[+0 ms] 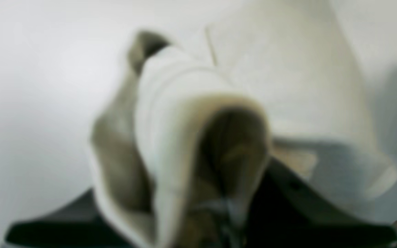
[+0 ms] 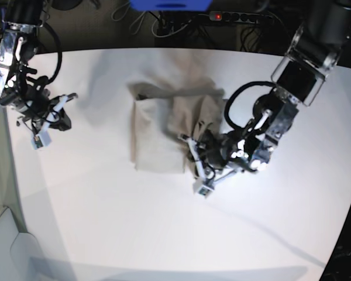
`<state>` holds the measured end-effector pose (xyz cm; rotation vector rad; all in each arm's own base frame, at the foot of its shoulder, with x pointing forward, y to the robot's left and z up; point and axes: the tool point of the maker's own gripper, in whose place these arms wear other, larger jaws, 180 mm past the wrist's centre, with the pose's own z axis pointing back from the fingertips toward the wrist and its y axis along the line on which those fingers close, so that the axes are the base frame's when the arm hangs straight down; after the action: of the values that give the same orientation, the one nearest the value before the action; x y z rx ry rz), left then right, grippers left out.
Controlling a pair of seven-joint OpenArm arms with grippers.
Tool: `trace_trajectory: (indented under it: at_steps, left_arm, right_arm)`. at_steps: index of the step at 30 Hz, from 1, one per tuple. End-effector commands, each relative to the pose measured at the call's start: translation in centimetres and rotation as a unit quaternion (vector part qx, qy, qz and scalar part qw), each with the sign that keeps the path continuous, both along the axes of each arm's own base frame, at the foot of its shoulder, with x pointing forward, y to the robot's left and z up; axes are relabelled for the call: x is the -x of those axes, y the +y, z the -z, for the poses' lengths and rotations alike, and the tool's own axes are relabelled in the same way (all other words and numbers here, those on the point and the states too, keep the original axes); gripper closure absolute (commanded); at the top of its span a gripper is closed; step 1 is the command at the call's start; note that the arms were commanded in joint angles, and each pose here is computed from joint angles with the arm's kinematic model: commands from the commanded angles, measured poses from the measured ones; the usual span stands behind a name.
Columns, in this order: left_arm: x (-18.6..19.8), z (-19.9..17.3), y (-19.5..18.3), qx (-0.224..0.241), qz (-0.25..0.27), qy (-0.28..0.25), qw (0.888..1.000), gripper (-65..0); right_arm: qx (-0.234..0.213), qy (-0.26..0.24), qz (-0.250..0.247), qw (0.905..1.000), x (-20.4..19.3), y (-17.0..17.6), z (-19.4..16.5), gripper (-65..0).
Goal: Layout the t-shirt on the table in an organized manner, then fold the t-shirt properly
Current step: 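Press and flatten the folded bundle with the left gripper, then release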
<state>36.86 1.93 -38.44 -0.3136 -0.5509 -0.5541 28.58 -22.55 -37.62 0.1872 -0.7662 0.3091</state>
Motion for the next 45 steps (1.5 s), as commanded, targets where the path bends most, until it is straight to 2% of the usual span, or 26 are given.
trace_trajectory:
  at_steps: [1, 4, 6, 8, 12, 15, 25, 29, 32, 36, 41, 42, 44, 45]
  left_arm:
    - [-1.6, -2.0, -0.9, -0.002, 0.039, -0.031, 0.999, -0.2]
    - [-1.9, -2.0, -2.3, -0.039, 0.146, -0.045, 0.987, -0.2]
    - [-2.1, -2.2, -4.1, -0.067, 0.213, -0.075, 0.972, -0.2]
    - [-2.4, -1.8, -5.2, -0.100, 0.256, -0.108, 0.956, -0.2]
    - [-3.3, -1.8, -8.4, -0.158, 0.327, -0.193, 0.911, -0.2]
    - [-2.5, -0.9, -11.1, -0.189, 0.401, -0.226, 0.868, -0.2]
    - [-0.9, -0.2, -17.9, -0.262, 0.507, -0.294, 0.767, -0.2]
    - [0.3, -0.2, -19.2, -0.277, 0.533, -0.310, 0.737, -0.1]
    - [0.6, 0.1, -19.4, -0.287, 0.543, -0.313, 0.724, -0.1]
    - [0.7, 0.2, -19.3, -0.290, 0.546, -0.313, 0.721, -0.4]
    - [0.0, -0.1, -18.9, -0.319, 0.549, -0.327, 0.700, -0.6]
    - [-0.1, -0.1, -18.9, -0.321, 0.549, -0.328, 0.699, -0.9]
    - [0.1, 0.1, -18.7, -0.321, 0.557, -0.319, 0.697, -5.9]
    - [0.3, 0.3, -18.6, -0.322, 0.563, -0.314, 0.693, -11.1]
  right_arm:
    - [0.006, -0.029, 0.006, 0.9995, -0.9, -1.2, -1.7, 0.0]
    - [0.012, -0.037, 0.036, 0.9986, -0.8, -3.2, -2.3, 0.0]
    - [0.020, -0.030, 0.060, 0.9976, -0.3, -5.0, -2.5, 0.0]
    - [0.026, -0.023, 0.078, 0.9963, 0.1, -6.3, -2.6, 0.0]
    - [0.032, -0.027, 0.109, 0.9932, 0.6, -8.3, -3.2, 0.0]
    - [0.035, -0.026, 0.119, 0.9919, 0.9, -9.1, -3.3, 0.0]
    - [0.050, -0.015, 0.142, 0.9886, 2.5, -11.2, -3.3, 0.0]
    - [0.051, -0.017, 0.150, 0.9873, 2.6, -11.7, -3.5, 0.0]
    - [0.051, -0.018, 0.149, 0.9873, 2.6, -11.7, -3.6, 0.0]
    - [0.058, -0.013, 0.148, 0.9872, 2.9, -12.1, -3.6, 0.0]
    - [0.059, -0.010, 0.148, 0.9872, 3.1, -12.1, -3.4, 0.0]
    - [0.059, -0.009, 0.148, 0.9872, 3.2, -12.1, -3.4, 0.0]
    - [0.059, -0.009, 0.148, 0.9872, 3.2, -12.1, -3.4, 0.0]
    - [0.059, -0.009, 0.148, 0.9872, 3.2, -12.1, -3.4, 0.0]
